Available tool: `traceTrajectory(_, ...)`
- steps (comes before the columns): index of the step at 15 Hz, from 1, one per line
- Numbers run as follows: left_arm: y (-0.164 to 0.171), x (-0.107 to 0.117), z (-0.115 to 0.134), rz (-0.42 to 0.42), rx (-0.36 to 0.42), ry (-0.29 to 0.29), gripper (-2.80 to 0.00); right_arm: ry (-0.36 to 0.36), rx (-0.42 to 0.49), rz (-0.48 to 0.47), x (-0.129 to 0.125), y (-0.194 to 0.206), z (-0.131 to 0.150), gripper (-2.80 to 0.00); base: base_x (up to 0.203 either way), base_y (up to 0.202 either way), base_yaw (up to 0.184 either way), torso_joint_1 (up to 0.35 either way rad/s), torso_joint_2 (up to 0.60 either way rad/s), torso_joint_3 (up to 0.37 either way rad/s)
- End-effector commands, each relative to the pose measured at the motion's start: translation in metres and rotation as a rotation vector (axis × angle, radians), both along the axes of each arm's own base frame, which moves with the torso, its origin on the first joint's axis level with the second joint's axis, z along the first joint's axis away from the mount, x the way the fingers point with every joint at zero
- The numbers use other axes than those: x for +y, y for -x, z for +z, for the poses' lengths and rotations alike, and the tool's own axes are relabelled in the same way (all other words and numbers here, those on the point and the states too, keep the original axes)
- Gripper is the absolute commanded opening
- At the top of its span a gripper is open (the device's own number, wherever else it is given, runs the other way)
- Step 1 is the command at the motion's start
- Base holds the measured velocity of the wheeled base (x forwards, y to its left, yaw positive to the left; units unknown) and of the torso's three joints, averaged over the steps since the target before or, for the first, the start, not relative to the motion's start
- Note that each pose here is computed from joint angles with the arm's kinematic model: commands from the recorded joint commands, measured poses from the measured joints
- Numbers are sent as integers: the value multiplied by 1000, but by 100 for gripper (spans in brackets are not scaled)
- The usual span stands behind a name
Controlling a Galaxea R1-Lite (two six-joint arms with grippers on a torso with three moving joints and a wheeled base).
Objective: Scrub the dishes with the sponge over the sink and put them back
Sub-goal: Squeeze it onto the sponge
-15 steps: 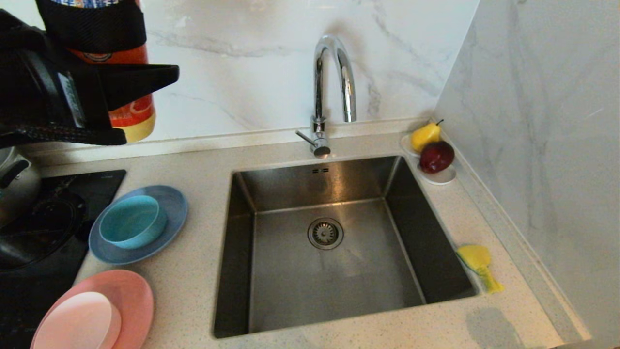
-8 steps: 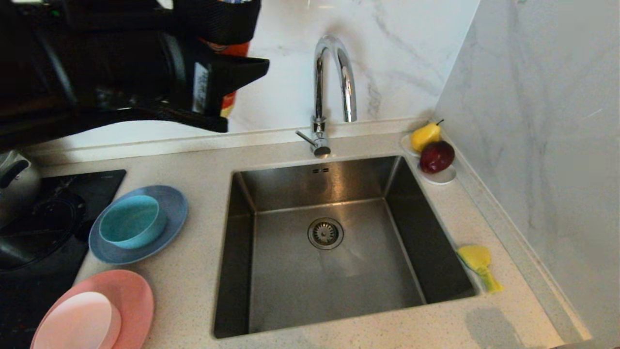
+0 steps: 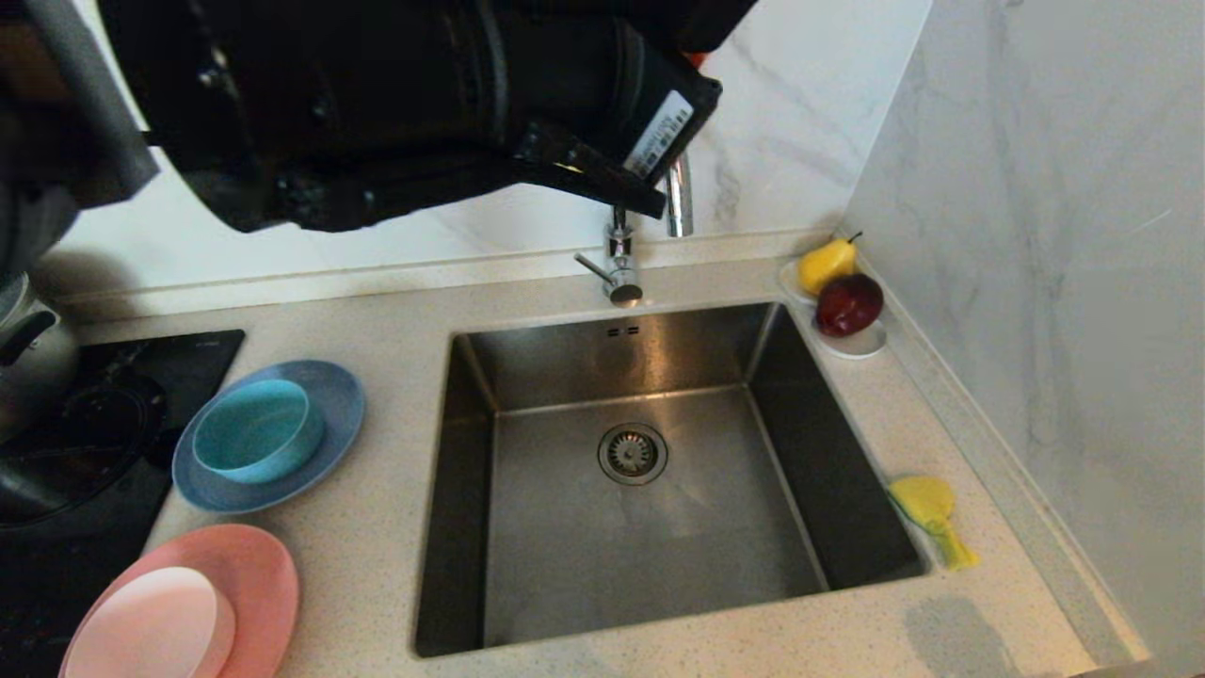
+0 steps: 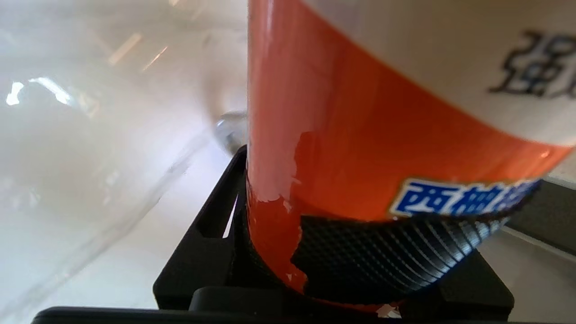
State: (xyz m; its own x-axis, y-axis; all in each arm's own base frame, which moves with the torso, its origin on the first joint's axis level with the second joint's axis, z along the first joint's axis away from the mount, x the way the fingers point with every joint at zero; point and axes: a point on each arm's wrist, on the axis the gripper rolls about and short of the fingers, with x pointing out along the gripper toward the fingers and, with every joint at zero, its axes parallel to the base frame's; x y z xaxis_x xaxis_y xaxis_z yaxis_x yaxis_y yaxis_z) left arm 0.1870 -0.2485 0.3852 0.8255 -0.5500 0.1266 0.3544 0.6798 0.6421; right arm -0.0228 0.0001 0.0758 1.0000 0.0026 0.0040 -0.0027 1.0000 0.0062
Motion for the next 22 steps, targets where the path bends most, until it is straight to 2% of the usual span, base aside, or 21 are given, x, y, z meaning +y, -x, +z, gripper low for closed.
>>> traceTrajectory(1, -5, -32, -10, 5, -3, -39, -280, 0, 1, 0, 0, 0, 0, -280, 0, 0, 0, 0, 0, 0)
traceTrajectory(5, -3, -73, -17, -4, -23, -61, -280, 0, -1, 0, 0, 0, 0, -280, 0, 0, 0, 0, 0, 0)
traceTrajectory(9, -2, -105, -43, 7, -1, -124, -280, -1, 0, 0, 0, 0, 0, -280, 0, 0, 0, 0, 0, 0)
traceTrajectory(11, -2, -114, -53, 4, 10, -146, -280, -1, 1, 0, 0, 0, 0, -280, 0, 0, 0, 0, 0, 0)
traceTrajectory(13, -7, -128, -71, 3, 25, -193, -280, 0, 1, 0, 0, 0, 0, -280, 0, 0, 0, 0, 0, 0)
traceTrajectory(16, -12, -140, -90, 32, 41, -233, -280, 0, -1, 0, 0, 0, 0, -280, 0, 0, 0, 0, 0, 0)
traceTrajectory(18, -18, -150, -109, 81, 64, -271, -280, 0, 1, 0, 0, 0, 0, -280, 0, 0, 0, 0, 0, 0)
traceTrajectory(22, -25, -165, -138, 87, 91, -327, -280, 0, -1, 0, 0, 0, 0, -280, 0, 0, 0, 0, 0, 0)
